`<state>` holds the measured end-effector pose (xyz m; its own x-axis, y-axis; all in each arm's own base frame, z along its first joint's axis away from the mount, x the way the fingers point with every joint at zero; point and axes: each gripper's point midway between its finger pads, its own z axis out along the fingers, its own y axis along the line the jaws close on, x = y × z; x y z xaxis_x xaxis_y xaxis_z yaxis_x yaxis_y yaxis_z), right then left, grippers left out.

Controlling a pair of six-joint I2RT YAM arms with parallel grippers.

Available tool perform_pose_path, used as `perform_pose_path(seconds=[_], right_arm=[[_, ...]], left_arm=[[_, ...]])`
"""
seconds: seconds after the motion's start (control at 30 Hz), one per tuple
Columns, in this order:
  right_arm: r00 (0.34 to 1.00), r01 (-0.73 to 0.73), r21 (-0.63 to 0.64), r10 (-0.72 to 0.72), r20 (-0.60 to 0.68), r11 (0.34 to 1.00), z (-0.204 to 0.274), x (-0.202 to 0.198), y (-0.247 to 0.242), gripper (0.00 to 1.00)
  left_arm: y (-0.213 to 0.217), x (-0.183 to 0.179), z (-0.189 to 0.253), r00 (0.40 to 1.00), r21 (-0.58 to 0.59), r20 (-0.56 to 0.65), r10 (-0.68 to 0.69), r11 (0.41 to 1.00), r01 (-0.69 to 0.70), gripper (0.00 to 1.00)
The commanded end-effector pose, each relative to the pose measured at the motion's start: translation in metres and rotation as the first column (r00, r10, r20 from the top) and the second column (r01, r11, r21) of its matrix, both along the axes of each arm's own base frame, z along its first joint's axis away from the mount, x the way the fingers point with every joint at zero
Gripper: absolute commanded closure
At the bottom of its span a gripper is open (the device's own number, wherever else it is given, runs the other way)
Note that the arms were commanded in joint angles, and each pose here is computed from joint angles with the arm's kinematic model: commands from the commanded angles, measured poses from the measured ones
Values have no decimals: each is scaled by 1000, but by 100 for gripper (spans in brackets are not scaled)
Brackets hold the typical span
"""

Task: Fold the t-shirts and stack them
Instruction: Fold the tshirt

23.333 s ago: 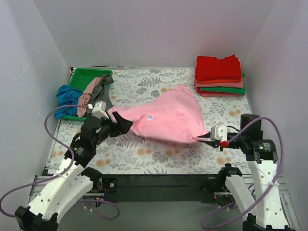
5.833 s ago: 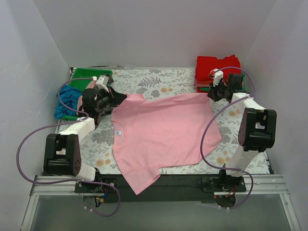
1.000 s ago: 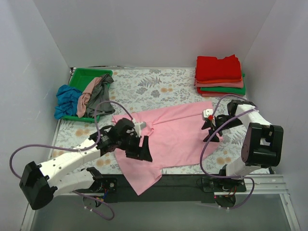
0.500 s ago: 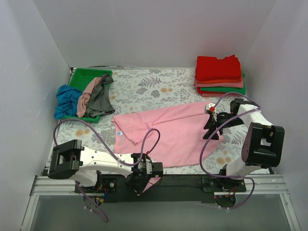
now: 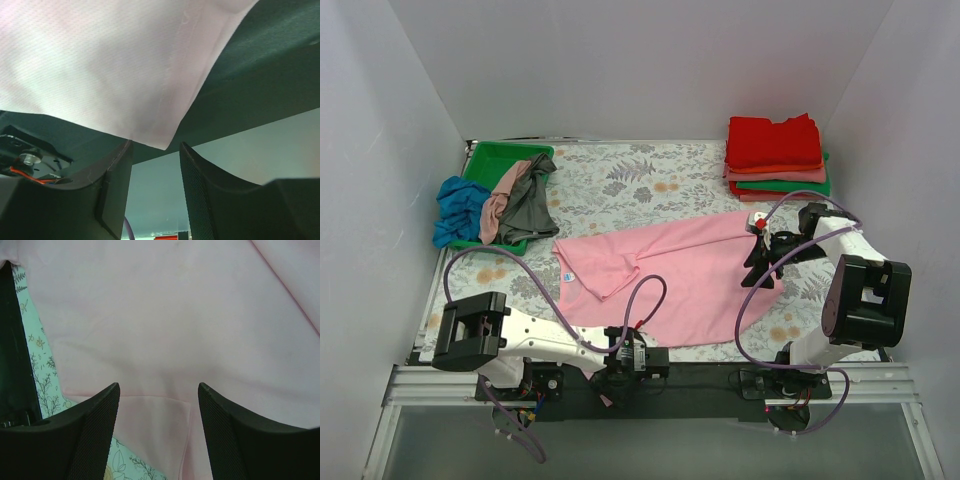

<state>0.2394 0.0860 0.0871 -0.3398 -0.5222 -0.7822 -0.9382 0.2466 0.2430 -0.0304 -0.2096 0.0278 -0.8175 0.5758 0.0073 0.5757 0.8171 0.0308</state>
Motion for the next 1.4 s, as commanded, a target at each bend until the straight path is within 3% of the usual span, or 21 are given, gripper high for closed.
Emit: perform_pose_path(seconds=[0.0, 0.17, 0.37, 0.53, 0.63, 0.9, 1.37], right_arm=[[1000, 16, 4, -16, 22, 1000, 8, 1, -1, 30], [1000, 18, 4, -18, 21, 1000, 8, 1, -2, 30], [1000, 22, 9, -22, 19, 1000, 8, 1, -2, 30], [999, 21, -3, -21, 24, 1000, 9, -1, -2, 30], [999, 5, -45, -3, 45, 999, 8, -6, -7, 29], [980, -131, -316, 171, 101, 940, -21, -23, -46, 27], [992, -118, -277, 126, 9, 954, -34, 29, -32, 32]], left_arm=[[-8, -3, -1, 1000, -28, -10, -17, 999, 17, 60], [-2, -3, -9, 1000, 2, -11, -24, 1000, 24, 64], [5, -3, -15, 1000, 41, -12, -27, 999, 28, 80], [4, -2, -12, 999, 33, -8, -32, 999, 32, 100], [-2, -1, -3, 1000, -6, 3, -30, 1000, 30, 100], [-15, -2, 14, 1000, -121, 0, -28, 992, 28, 100], [-15, 0, 21, 1000, -150, 6, -7, 989, 8, 100]])
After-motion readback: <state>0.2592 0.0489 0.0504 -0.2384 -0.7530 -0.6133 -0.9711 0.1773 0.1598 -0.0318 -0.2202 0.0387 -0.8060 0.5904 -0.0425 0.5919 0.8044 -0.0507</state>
